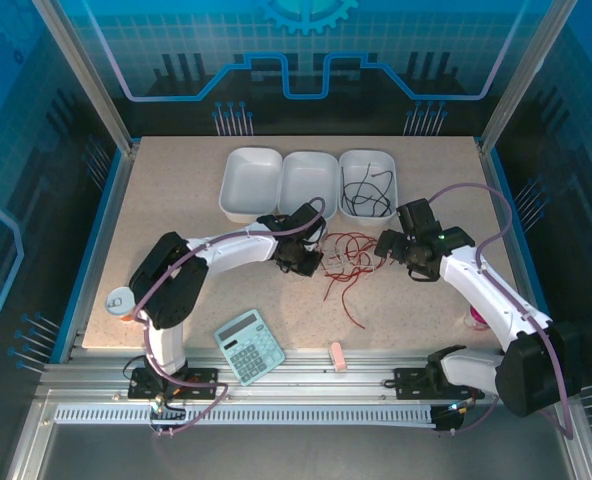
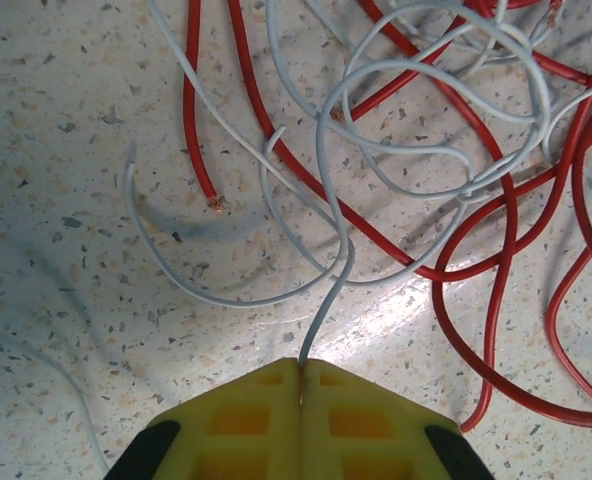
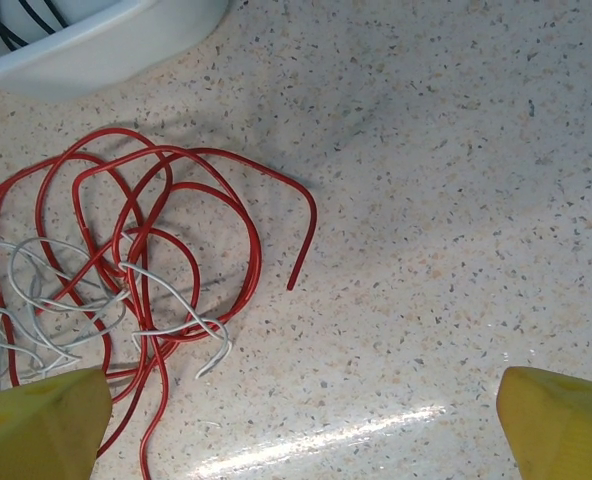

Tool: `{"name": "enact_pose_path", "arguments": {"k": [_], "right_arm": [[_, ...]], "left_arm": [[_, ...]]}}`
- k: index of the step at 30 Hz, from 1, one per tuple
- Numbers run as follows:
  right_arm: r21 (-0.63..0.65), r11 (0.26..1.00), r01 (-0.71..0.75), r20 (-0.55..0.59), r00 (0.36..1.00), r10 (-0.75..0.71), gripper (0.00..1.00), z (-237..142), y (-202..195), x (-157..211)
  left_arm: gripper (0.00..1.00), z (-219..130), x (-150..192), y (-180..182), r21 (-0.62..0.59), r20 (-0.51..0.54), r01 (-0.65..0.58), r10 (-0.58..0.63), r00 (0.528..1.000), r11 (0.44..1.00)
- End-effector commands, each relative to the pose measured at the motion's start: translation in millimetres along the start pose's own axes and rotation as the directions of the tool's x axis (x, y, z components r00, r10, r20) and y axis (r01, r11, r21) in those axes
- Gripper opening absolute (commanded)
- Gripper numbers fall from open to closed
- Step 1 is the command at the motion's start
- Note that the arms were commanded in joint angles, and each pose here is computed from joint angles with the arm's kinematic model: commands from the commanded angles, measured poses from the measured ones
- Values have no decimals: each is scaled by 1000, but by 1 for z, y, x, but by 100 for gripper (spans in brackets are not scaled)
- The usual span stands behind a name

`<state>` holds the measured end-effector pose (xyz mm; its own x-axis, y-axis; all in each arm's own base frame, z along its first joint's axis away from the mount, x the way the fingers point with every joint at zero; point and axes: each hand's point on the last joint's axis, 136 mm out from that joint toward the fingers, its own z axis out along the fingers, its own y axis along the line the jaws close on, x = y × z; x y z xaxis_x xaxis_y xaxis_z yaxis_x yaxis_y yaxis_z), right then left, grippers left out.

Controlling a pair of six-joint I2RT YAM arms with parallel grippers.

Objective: Untangle the cables

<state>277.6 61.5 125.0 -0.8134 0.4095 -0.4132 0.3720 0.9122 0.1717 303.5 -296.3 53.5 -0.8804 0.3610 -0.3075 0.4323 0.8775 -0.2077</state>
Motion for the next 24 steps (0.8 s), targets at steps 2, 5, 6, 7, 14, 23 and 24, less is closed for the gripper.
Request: {"name": "enact_pose_path", "arguments": {"k": [2,5,6,7,14,23,24], "right_arm": [[-17,1000,-12,-7,1000,12,100,2,4,3],[-19,1000,-10,-6,1000,10,100,2,4,4],[-19,1000,-10,-6,1000,10,100,2,4,5],[-19,1000,-9,-5,1000,9,100,2,4,5],[-28,1000,-12,5,1000,12,100,-1,3,5],[-57,998,3,10,1000,-2,100,-4,10,5],[-62,998,3,13,1000,-2,100,-4,11,5]], "left_arm": [[0,-35,-10,-7,12,78,-22,21,997,1000],[0,-59,-17,-11,21,140,-35,31,990,999],[0,-66,-20,-11,21,161,-36,33,986,999],[0,-73,-22,-12,25,182,-39,34,983,999],[0,-115,-37,-19,50,330,-55,36,943,997],[0,-190,-58,-37,115,535,-128,48,844,985],[0,-199,-59,-39,117,553,-134,47,832,984]]}}
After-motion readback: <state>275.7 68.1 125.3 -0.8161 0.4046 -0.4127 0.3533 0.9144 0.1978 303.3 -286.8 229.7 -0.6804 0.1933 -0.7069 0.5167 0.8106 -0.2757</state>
